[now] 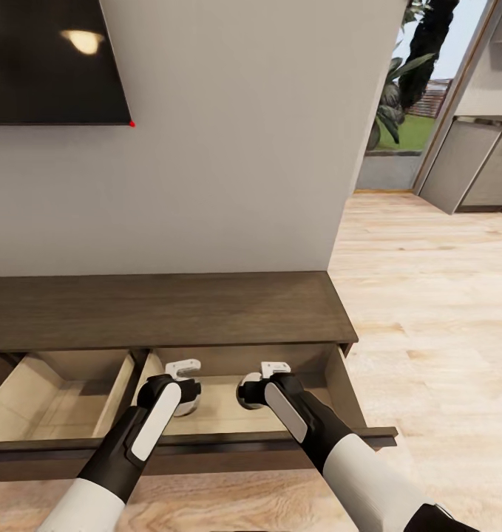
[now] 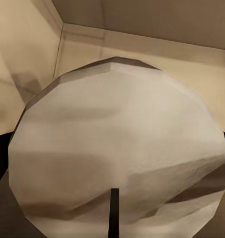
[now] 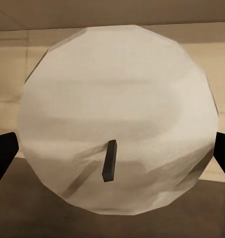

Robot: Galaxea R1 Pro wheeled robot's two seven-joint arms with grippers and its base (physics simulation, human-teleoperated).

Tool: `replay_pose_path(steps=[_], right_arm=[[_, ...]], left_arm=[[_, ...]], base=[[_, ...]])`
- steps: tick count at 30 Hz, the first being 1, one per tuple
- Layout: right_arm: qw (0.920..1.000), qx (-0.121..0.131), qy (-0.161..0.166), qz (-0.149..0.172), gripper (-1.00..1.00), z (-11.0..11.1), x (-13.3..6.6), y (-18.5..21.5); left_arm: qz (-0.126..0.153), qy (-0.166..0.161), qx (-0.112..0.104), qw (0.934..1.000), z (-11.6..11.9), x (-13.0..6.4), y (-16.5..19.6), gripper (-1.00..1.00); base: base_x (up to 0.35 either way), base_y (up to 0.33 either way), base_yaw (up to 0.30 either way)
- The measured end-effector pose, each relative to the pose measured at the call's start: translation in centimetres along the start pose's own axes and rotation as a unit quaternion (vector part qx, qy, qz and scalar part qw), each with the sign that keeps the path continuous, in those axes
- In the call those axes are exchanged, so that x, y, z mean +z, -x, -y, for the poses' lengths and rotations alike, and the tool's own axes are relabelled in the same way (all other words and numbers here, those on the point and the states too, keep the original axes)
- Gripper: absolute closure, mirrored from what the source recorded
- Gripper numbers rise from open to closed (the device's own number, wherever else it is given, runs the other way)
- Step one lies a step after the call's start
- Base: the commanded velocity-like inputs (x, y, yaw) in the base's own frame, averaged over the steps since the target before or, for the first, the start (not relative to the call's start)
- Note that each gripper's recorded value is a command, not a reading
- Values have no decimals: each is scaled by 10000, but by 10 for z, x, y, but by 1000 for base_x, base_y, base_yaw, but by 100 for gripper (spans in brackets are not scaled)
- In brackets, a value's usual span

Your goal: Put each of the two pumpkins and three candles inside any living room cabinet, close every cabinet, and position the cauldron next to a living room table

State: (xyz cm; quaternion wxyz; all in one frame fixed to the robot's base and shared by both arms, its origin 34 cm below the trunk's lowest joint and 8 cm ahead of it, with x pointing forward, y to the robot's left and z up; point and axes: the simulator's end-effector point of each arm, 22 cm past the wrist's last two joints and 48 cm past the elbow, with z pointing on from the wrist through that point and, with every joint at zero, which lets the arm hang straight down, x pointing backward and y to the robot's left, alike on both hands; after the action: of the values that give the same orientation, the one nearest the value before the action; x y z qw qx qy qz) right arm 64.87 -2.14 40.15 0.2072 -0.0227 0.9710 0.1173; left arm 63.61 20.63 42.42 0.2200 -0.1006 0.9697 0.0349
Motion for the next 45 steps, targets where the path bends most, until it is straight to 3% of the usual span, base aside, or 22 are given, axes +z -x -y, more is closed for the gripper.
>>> replay_pose_path(steps=[26,45], right_arm=[[10000,4,-1,5,100,0,0,0],[10000,6,-2,3,100,8,33,-27]], left_arm=[[18,26,20,10000,1,0,0,100],[-9,-15,4,10000,2,34,-29,100]], base=[[61,15,0],[0,0,0]])
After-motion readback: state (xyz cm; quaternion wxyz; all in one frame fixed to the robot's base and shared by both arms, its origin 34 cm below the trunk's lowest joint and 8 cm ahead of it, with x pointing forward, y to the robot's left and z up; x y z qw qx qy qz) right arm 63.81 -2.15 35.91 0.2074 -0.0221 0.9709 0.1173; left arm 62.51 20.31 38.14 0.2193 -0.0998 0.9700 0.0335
